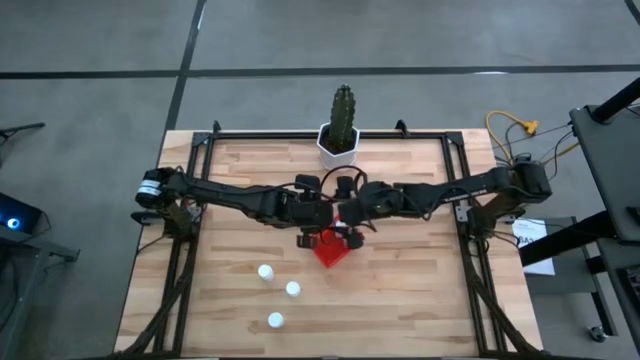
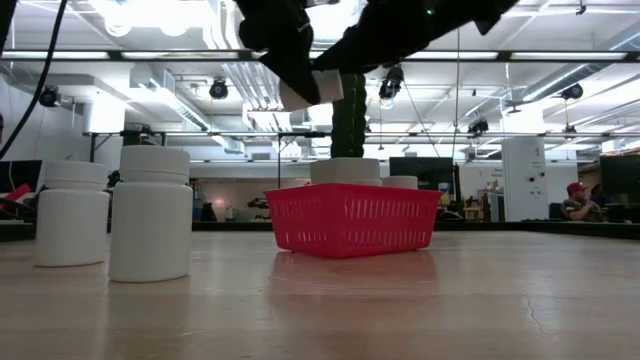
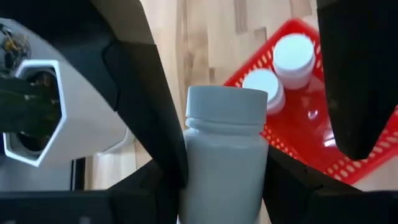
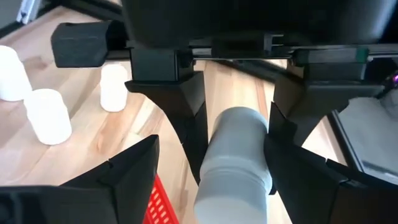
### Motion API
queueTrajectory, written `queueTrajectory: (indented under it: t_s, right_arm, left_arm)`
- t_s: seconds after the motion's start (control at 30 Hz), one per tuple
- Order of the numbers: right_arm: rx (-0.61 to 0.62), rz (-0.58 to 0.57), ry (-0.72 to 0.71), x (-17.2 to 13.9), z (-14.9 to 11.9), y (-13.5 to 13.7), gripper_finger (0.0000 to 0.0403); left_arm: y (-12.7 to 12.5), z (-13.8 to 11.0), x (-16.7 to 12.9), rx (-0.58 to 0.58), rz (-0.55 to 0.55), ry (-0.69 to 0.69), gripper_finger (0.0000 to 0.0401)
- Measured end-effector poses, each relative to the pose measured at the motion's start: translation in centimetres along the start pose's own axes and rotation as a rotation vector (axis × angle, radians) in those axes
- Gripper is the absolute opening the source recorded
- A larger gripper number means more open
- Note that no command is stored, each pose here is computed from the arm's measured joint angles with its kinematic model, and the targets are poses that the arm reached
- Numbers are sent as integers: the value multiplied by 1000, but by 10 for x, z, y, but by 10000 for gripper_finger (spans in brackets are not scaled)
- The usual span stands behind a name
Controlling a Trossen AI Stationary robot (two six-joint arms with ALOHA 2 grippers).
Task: Pick and place pill bottles into a basket
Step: Put the white pill bottle into the red bin
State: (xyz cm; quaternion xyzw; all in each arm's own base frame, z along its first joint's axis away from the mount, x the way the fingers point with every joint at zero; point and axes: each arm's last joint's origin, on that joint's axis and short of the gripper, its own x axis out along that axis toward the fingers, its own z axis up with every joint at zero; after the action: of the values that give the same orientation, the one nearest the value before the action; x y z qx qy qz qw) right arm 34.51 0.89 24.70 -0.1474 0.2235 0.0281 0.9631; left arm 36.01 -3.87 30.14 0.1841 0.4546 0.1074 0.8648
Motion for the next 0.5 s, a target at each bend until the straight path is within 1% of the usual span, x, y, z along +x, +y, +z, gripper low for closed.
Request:
queueTrajectory:
  t_s: [0.2,0.33,0.5]
  right_arm:
    - [9,14,57,3,12,-1,272]
    - [3,9,46,0,13,1,269]
    - [-2,1,31,-5,14,0,269]
  left_arm:
    - [-1,-3,-1,8,2,34,160]
    - [0,-3,-5,-10,1,28,160]
    - [3,-3,-20,-17,-5,-6,160]
